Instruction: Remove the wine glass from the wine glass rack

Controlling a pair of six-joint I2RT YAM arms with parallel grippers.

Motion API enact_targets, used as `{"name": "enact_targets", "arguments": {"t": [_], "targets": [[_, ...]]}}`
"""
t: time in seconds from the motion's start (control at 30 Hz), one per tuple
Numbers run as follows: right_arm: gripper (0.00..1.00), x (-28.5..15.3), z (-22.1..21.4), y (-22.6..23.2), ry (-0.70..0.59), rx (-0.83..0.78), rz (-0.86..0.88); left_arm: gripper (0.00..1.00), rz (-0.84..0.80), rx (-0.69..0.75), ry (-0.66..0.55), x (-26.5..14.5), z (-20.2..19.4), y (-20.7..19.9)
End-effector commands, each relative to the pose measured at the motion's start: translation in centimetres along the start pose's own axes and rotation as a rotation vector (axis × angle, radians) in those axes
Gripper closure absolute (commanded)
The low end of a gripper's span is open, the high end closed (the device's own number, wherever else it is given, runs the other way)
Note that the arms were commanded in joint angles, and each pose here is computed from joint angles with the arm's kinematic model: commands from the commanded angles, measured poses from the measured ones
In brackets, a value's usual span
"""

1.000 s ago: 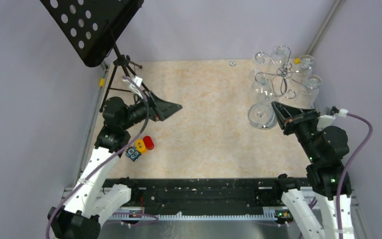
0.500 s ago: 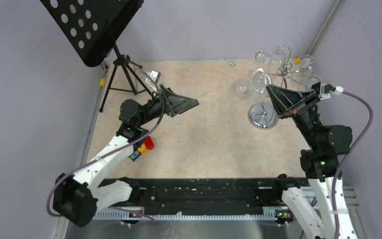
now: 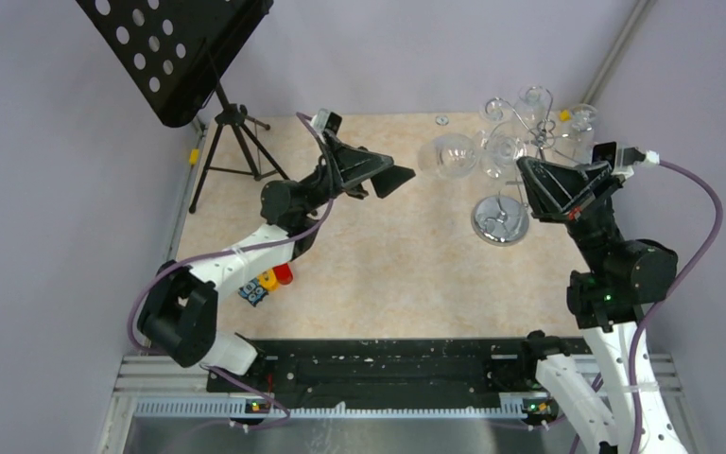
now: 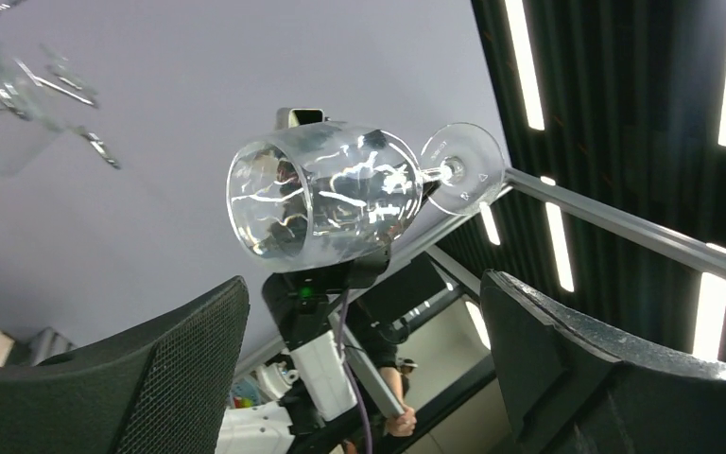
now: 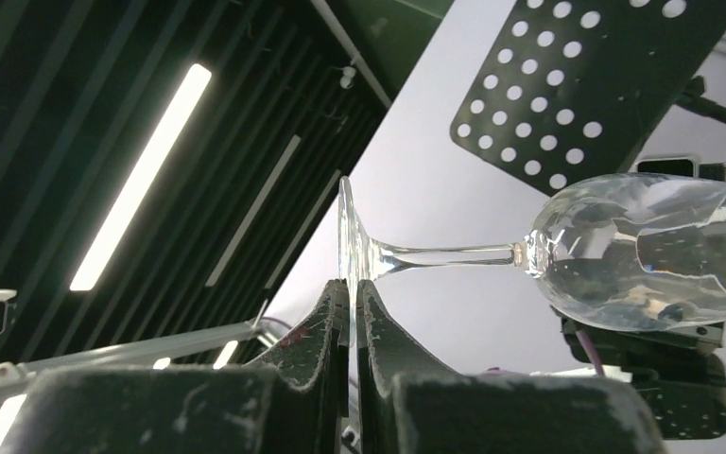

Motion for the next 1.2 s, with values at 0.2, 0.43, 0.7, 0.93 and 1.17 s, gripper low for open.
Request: {"name": "enact_targets", "arguments": {"t": [0.2,0.43,0.7,0.93,1.17], "targets": [[1.00,-0.8,-0.5,3.3,0.018,0.015,0.119,0.12,-0.216,-0.008,0.162,2.8,-3.7,-5.1],[1.00,-1.4,-0.5,1.0,-0.002,0.070,0.045,0.38,-0.258,0.013,0.226,3.1,-5.5,-6.9],[1.00,-1.7,-0.2,-0.9,-0.031,0.122,-0.002,0.55,-0.349,0.031,0.270,2.5,-6.8,-9.1],[1.00,-1.8,-0.1,-1.4,-0.041,0.126,-0.024,0.73,-0.403,0.065,0.312,2.1,-7.9,-10.6],[1.00,-1.9,0.0,-1.5,-0.052,0.116,-0.033,0.99,-0.372,0.075,0.313,2.1,-8.1,-10.2]]}}
Point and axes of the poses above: each gripper's point midway between its finger pads, its own x axis out along the fingers, its own y axis along the line the jaws close on, z = x × y, the point moved 1 cm from there along -x, back along the fingers, and after that the axes turned 15 degrees about -x, right-handed, at the moved point
